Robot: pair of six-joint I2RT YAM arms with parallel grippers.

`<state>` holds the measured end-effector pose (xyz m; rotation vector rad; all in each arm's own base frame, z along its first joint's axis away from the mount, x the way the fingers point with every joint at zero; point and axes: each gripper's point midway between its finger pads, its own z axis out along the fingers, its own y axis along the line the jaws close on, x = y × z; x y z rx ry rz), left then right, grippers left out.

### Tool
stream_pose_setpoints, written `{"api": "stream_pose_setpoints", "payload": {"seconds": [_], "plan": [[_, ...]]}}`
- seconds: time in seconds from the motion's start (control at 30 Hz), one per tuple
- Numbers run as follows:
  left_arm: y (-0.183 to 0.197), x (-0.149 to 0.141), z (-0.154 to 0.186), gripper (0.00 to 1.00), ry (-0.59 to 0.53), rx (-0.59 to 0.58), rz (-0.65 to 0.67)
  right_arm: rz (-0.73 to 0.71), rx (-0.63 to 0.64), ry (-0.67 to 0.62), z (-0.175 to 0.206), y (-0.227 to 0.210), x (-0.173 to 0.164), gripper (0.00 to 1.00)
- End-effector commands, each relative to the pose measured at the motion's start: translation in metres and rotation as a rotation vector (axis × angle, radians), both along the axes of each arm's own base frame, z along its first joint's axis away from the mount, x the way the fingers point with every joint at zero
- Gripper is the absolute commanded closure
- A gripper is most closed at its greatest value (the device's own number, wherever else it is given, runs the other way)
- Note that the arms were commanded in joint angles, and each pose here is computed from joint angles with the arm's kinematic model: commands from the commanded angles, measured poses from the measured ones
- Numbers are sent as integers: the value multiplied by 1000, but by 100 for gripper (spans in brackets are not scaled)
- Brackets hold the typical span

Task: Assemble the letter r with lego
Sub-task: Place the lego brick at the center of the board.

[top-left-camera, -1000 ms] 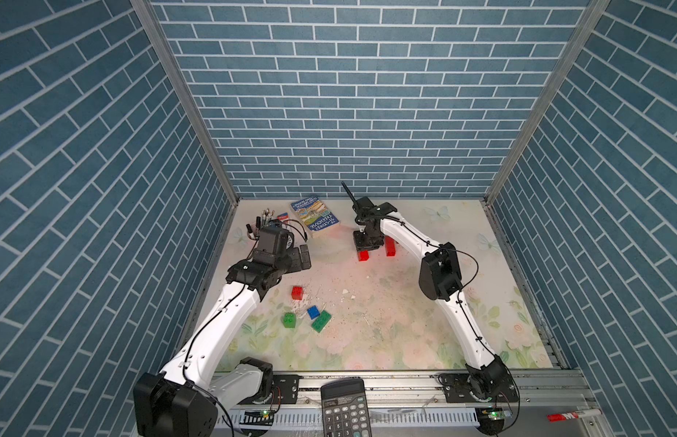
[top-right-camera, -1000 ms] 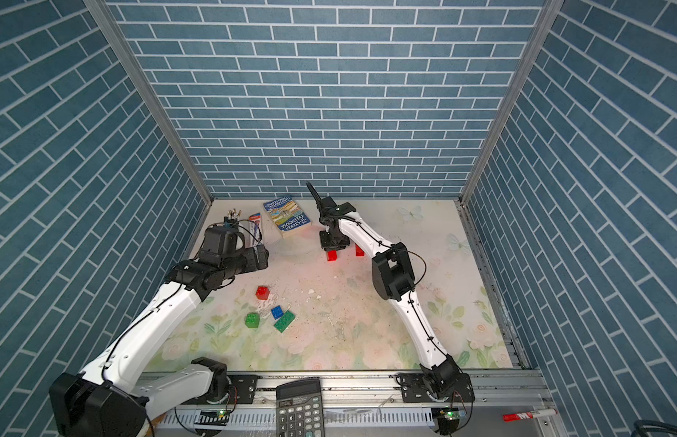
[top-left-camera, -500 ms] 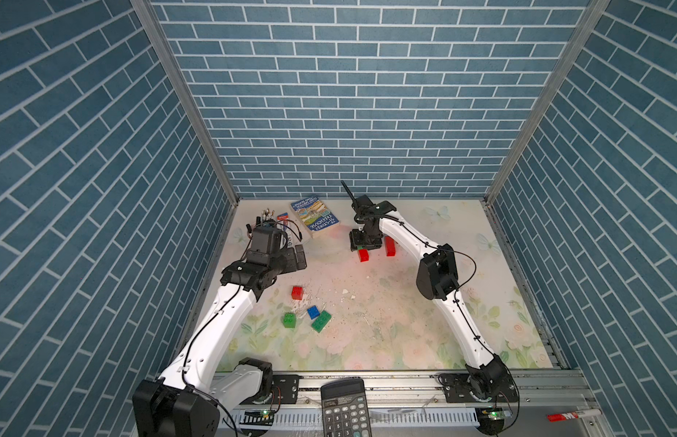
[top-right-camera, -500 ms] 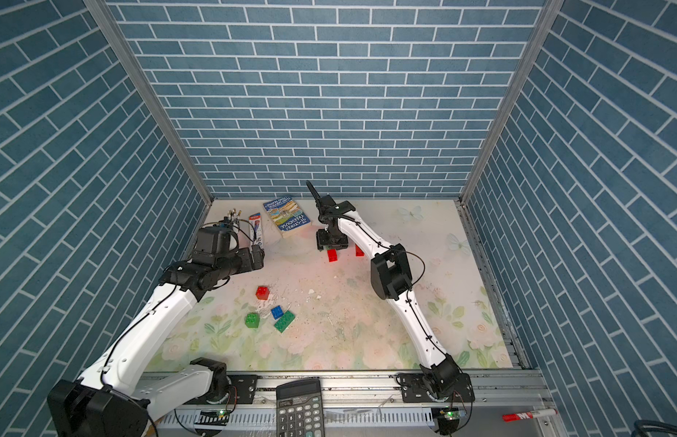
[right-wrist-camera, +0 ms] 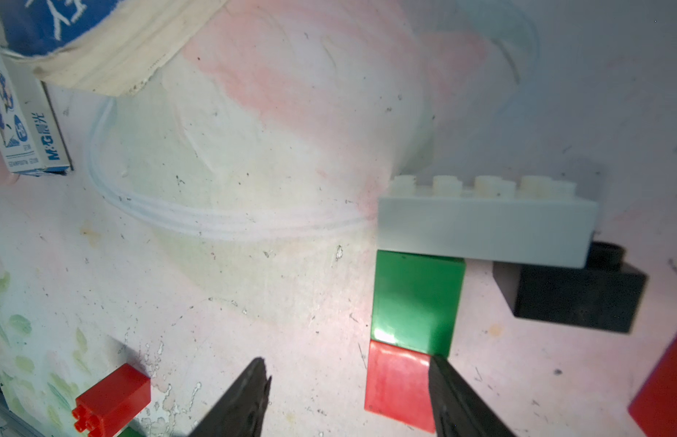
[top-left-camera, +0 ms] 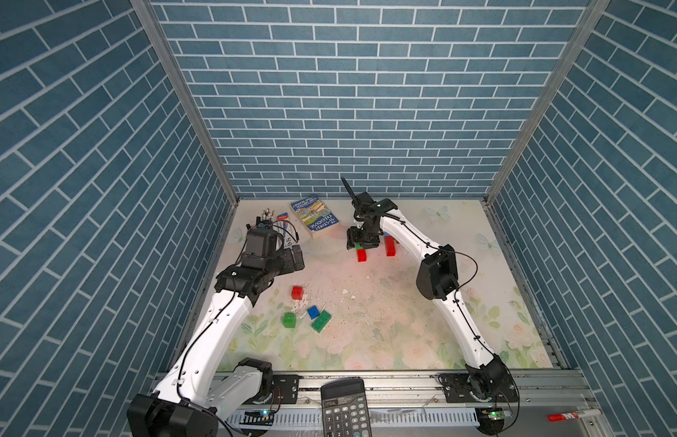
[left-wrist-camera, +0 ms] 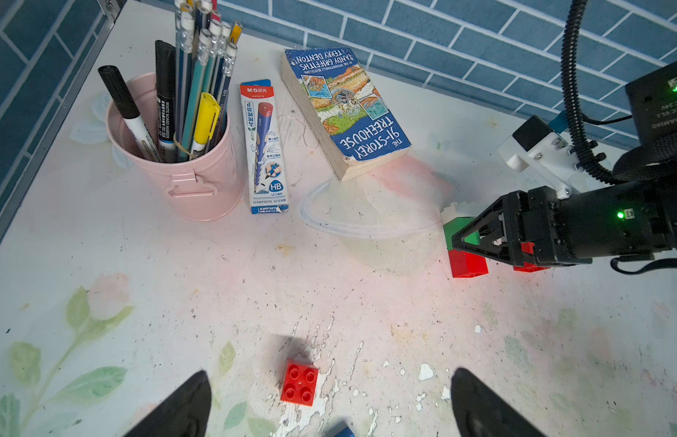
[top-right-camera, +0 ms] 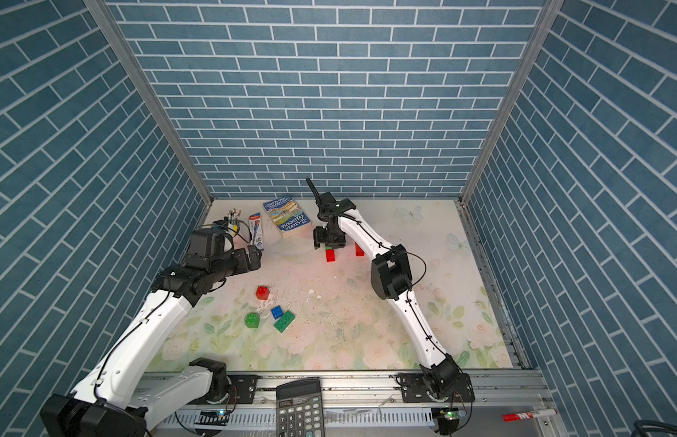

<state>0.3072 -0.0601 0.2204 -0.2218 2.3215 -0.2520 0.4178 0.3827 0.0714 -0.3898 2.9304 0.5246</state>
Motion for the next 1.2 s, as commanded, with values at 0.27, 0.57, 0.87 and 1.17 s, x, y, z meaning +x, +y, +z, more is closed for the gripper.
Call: {"api": "stream_pose_setpoints", "payload": {"seconds": [0.27,0.57,0.87,1.17], "plan": [[2,-10,-1,0,8,-15,-2,-31,88,-83,77,-16,9,31],[-9,-9,-15,0,36,-66,-25,-92,18,-98,99,-80,14,31],[-15,-22,-46,0,125,-34,8,-85,-18,-76,102,-111,-25,31],[-48,-52,-65,1,204,65,-5,-72,-25,-58,104,-156,-68,30]]}}
